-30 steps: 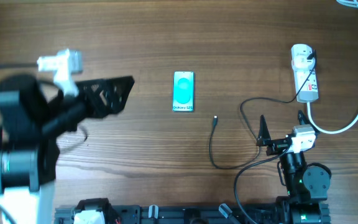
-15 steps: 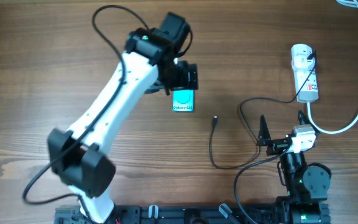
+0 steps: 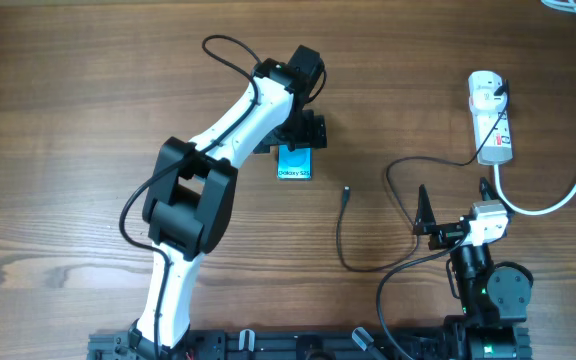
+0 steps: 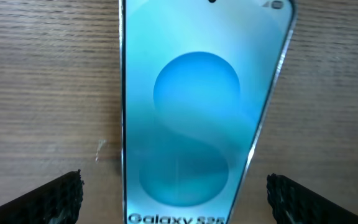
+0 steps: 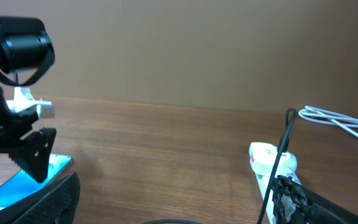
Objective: Plug charger to phone and switch on socket
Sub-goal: 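Lower the left gripper and close it on the phone's top edge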
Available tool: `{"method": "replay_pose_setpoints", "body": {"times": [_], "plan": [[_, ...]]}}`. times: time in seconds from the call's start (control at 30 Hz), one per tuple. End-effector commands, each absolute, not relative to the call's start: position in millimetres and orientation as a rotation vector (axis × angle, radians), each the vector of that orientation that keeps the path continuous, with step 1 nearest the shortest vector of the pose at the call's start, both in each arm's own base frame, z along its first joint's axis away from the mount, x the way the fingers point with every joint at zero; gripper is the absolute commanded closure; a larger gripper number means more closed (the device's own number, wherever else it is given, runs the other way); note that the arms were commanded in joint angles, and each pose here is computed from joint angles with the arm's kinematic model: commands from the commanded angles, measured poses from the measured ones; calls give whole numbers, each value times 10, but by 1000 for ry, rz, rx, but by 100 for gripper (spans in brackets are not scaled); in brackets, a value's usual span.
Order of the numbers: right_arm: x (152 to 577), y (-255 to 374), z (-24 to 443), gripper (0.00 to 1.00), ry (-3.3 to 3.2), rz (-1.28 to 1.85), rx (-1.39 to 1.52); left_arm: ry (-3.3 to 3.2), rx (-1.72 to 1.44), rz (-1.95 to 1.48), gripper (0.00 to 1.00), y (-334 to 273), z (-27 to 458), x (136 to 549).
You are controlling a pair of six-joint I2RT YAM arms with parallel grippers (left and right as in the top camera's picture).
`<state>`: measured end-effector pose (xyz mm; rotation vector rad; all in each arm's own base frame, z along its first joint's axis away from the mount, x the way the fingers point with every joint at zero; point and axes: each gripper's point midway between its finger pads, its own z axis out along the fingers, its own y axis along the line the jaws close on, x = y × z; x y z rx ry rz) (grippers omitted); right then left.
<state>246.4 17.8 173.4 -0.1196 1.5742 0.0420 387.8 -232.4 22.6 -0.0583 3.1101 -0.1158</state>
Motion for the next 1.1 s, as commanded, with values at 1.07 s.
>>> {"method": "replay_pose_setpoints", "body": {"times": [1.07], "plan": [[2463, 150, 1750, 0, 1567, 28, -110, 3157, 66, 81, 6, -2343, -407, 3804]]}}
